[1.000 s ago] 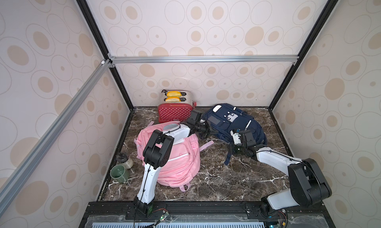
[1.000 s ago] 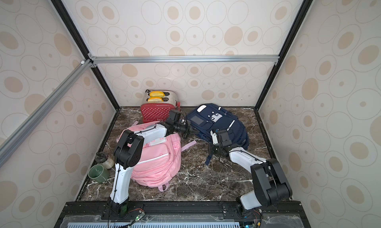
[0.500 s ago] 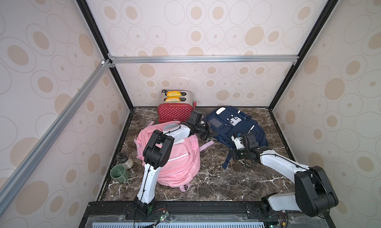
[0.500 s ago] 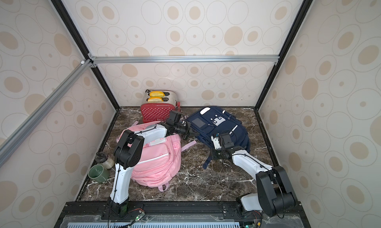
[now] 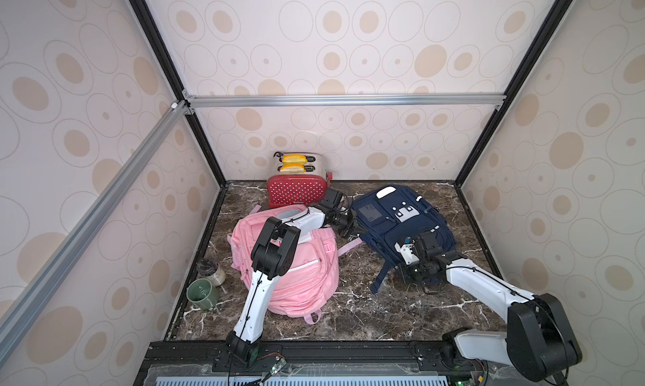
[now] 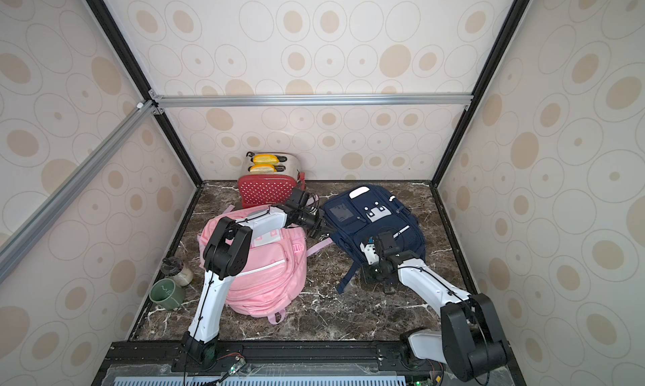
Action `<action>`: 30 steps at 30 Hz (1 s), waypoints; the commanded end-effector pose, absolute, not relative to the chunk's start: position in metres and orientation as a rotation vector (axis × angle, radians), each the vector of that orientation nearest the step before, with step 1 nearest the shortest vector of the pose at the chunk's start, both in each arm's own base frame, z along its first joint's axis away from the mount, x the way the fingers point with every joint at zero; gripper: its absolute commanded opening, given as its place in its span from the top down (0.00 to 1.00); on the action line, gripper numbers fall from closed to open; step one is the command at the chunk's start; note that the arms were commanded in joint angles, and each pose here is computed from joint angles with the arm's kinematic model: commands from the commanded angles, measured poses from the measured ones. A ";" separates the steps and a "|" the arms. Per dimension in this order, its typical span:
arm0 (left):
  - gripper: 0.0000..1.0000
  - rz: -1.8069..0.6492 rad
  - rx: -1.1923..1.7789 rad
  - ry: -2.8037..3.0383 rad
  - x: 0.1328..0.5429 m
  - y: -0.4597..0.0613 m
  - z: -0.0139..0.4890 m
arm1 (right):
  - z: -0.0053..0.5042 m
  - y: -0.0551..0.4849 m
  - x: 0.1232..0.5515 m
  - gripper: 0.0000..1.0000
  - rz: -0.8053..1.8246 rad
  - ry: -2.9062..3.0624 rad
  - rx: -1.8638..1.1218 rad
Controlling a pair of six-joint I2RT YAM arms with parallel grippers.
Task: Zip up the backpack
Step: Zip the zipper on the backpack.
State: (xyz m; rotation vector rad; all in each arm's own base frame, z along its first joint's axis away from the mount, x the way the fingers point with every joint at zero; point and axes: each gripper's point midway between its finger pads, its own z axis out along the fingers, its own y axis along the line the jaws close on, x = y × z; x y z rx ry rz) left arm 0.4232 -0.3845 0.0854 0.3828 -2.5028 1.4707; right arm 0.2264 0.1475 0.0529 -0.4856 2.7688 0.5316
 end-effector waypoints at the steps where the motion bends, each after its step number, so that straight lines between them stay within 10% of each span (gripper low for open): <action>1: 1.00 1.477 0.415 -2.638 0.465 -0.362 0.083 | 0.056 0.149 0.185 1.00 0.658 2.904 -0.498; 14: 0.99 1.509 0.507 -2.777 0.526 -0.350 0.091 | 0.059 0.177 0.180 1.00 0.808 2.886 -0.516; 21: 0.59 1.471 0.352 -2.854 0.504 -0.340 0.117 | 0.062 0.200 0.214 1.00 0.822 2.809 -0.518; 30: 0.54 1.419 0.214 -2.807 0.429 -0.322 0.144 | 0.065 0.211 0.236 1.00 0.814 2.784 -0.524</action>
